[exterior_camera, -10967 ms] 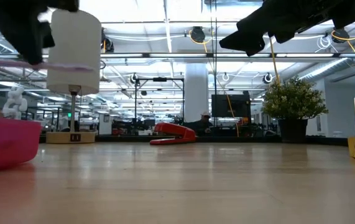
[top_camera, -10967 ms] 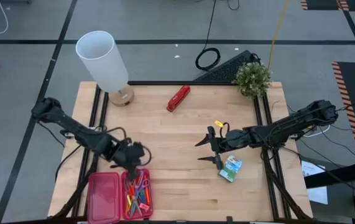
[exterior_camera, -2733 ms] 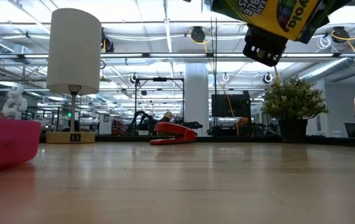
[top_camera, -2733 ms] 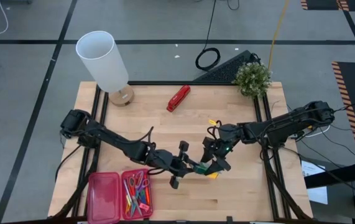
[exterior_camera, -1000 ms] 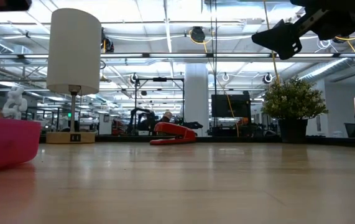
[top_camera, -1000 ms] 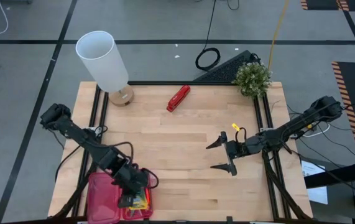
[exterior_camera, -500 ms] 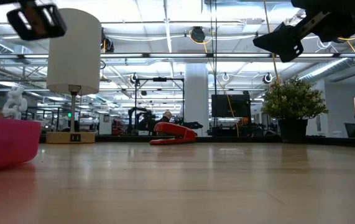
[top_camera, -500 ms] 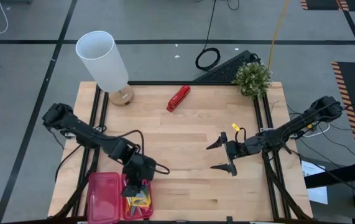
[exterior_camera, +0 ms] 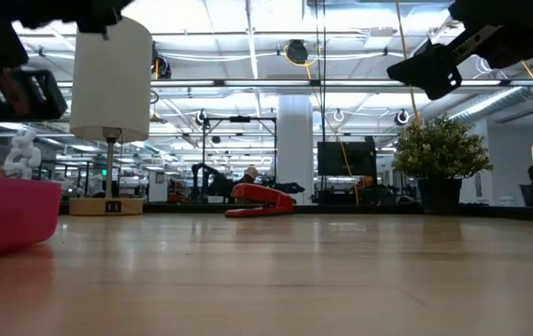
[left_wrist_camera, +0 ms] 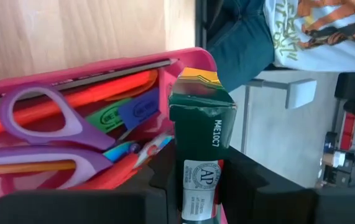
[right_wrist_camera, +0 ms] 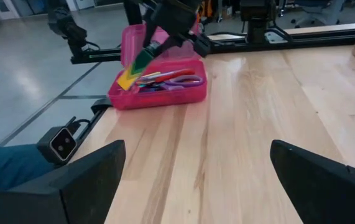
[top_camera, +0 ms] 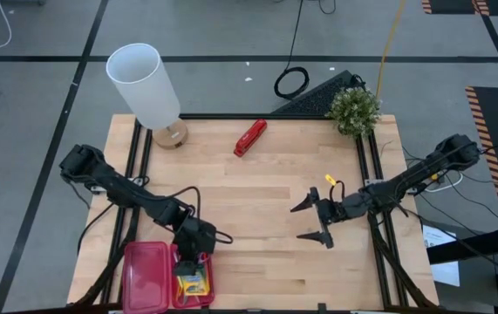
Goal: Pack school essentials
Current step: Put the yellow crayon box into the red supply box
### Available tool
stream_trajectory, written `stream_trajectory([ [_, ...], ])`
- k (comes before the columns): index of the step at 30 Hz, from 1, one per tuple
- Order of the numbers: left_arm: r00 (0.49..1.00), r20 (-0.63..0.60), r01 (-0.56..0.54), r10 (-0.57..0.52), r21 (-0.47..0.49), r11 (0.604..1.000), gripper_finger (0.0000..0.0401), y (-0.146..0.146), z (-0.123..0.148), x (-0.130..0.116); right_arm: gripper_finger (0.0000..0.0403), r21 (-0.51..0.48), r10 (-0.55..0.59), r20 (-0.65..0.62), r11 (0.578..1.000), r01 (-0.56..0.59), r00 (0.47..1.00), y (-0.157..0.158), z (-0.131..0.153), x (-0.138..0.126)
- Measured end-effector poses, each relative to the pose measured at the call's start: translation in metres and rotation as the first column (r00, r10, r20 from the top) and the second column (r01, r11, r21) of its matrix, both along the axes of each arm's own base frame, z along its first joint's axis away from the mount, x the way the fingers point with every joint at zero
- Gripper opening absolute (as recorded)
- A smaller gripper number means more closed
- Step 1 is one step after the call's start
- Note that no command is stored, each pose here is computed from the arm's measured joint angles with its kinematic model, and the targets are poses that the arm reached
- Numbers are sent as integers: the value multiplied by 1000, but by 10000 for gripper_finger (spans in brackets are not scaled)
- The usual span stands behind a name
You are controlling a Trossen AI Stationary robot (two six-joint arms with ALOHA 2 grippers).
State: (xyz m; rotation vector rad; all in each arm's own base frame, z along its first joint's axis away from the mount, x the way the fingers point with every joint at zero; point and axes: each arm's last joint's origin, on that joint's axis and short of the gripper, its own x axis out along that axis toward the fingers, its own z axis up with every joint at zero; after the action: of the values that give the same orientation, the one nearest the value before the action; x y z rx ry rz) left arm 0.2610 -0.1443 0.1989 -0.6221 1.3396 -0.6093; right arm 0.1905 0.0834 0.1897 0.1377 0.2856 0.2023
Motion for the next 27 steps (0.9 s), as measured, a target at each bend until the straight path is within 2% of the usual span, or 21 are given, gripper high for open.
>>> stream_trajectory([
  [10, 999, 16, -28, 28, 15, 999, 95, 3, -14, -4, 393, 1, 18, 4, 1000, -18, 1000, 4, 0, -2],
  [20, 997, 37, -77, 75, 82, 994, 220, 5, -16, -3, 393, 3, 19, 15, 1000, -19, 1000, 4, 1, -1],
  [25, 995, -9, -101, 102, 103, 990, 251, 8, -18, -5, 393, 4, 18, 16, 1000, -18, 1000, 4, 2, -1],
  [27, 992, -3, -123, 124, 145, 982, 259, 9, -19, -5, 393, 4, 18, 17, 1000, -18, 1000, 4, 2, -1],
])
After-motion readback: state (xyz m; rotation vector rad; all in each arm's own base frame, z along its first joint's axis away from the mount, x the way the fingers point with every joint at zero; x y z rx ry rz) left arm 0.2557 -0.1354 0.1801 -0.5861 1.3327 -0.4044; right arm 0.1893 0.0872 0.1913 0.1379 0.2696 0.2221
